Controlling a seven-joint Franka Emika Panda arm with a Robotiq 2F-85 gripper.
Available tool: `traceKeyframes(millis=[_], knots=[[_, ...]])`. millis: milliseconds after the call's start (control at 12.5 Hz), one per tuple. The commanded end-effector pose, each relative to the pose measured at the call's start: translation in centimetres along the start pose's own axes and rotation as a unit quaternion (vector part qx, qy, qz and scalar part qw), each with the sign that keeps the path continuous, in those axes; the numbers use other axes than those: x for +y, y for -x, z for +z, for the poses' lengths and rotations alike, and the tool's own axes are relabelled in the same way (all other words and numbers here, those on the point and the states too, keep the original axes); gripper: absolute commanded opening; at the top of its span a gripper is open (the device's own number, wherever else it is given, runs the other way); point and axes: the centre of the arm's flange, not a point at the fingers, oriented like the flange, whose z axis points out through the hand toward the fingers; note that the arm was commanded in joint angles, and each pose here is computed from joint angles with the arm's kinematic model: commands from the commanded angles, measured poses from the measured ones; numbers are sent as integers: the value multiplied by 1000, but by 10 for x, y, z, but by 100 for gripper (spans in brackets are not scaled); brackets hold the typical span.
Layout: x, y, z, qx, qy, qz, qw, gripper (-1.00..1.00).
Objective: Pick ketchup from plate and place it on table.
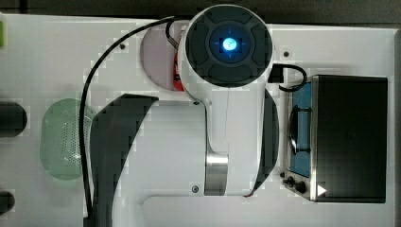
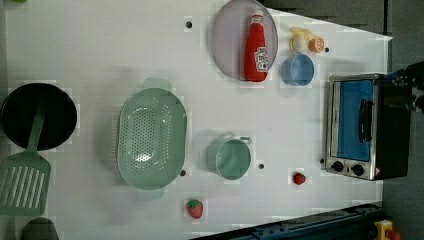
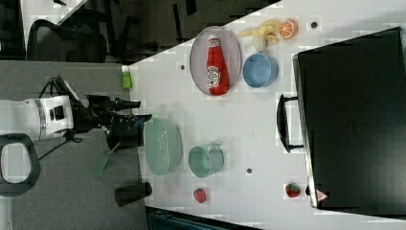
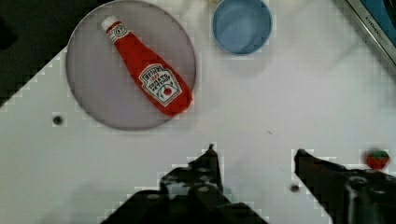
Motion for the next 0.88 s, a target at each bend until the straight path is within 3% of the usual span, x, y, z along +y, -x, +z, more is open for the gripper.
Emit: traceKeyframes(millis=[80, 240, 880], knots=[[74, 53, -42, -3, 16, 58, 998, 59], [72, 51, -38, -4, 17, 57, 998, 99], [9, 18, 54, -18, 21, 24, 999, 100]])
